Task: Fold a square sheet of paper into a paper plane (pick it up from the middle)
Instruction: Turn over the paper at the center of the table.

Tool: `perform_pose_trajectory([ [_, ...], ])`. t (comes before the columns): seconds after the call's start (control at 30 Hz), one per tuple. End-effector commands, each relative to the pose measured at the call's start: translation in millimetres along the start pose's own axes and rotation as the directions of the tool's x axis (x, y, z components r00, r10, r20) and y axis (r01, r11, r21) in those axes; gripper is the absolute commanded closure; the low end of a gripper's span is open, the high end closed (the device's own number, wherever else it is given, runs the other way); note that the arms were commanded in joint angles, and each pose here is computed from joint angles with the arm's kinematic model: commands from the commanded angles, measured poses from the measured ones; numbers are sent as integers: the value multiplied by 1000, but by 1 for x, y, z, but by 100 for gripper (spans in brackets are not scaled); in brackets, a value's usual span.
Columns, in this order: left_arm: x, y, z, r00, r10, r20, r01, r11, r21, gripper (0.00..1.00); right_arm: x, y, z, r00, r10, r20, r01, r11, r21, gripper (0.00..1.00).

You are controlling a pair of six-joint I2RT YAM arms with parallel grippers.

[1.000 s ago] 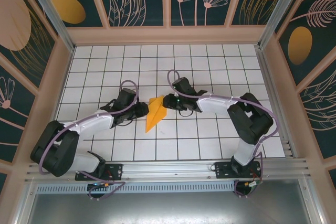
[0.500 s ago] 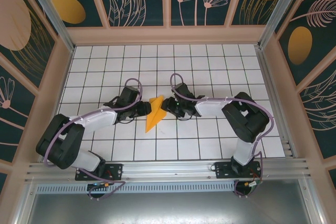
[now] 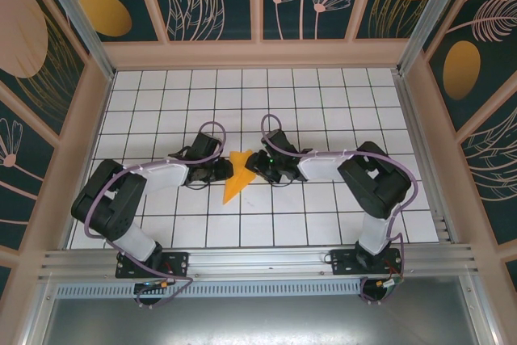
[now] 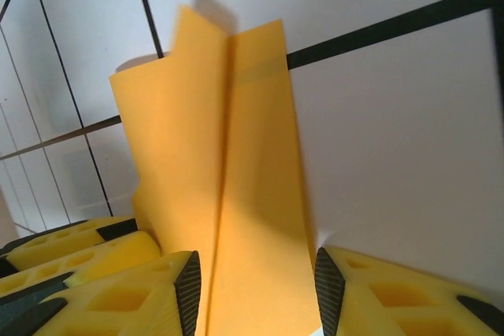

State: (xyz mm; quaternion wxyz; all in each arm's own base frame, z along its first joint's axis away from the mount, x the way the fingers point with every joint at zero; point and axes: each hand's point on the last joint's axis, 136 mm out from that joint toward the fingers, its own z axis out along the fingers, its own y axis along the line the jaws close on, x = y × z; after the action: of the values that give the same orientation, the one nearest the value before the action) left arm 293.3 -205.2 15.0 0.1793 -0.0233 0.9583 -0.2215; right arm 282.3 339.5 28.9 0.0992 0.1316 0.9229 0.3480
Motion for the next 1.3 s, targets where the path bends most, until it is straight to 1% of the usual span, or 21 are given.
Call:
perform_pose_trajectory([
  [0.0, 10, 5, 12, 998, 7, -57, -8, 1000, -8, 73, 16, -12, 11, 998, 34, -55, -33, 999, 30, 54],
  [0.1, 11, 7, 14, 998, 5, -63, -6, 1000, -15, 74, 13, 1, 11, 998, 23, -52, -25, 999, -29, 53],
  [0.2, 12, 9, 15, 998, 0, -63, -1, 1000, -19, 76, 8, 7, 11, 999, 6, -42, -6, 1000, -12, 53],
  [0.37, 14, 12, 15, 998, -9, -64, 7, 999, -33, 78, 2, 18, 9, 999, 0, -38, -3, 998, -67, 53],
  [0.43, 14, 13, 16, 998, -10, -67, 8, 999, -33, 79, 0, 31, 8, 999, -27, -44, 21, 991, -132, 52],
  [0.53, 14, 13, 17, 998, -14, -67, 11, 999, -37, 81, -6, 39, 9, 997, -63, -51, 53, 982, -181, 51],
  [0.6, 14, 14, 18, 998, -15, -67, 12, 999, -41, 82, -11, 42, 9, 995, -89, -33, 81, 977, -195, 50],
  [0.77, 13, 14, 18, 998, -21, -60, 18, 999, -39, 83, -20, 48, 14, 991, -125, -36, 114, 968, -225, 49],
  [0.83, 12, 13, 18, 998, -28, -56, 26, 999, -33, 82, -23, 55, 15, 986, -164, -28, 152, 955, -255, 48],
  [0.93, 12, 14, 18, 998, -36, -52, 34, 999, -38, 83, -30, 59, 18, 981, -195, -9, 186, 949, -256, 48],
  [1.0, 13, 13, 18, 998, -42, -54, 40, 999, -31, 82, -34, 57, 21, 982, -189, -12, 180, 953, -245, 49],
  [1.1, 11, 12, 15, 998, -47, -40, 46, 999, -22, 83, -27, 56, 22, 979, -197, -46, 178, 948, -264, 54],
  [1.17, 8, 9, 11, 999, -49, -24, 48, 999, -14, 82, -25, 47, 25, 982, -185, -45, 170, 957, -233, 60],
  [1.27, 5, 1, 7, 999, -48, -9, 48, 998, 29, 81, -22, 43, 29, 981, -184, -55, 167, 959, -227, 72],
])
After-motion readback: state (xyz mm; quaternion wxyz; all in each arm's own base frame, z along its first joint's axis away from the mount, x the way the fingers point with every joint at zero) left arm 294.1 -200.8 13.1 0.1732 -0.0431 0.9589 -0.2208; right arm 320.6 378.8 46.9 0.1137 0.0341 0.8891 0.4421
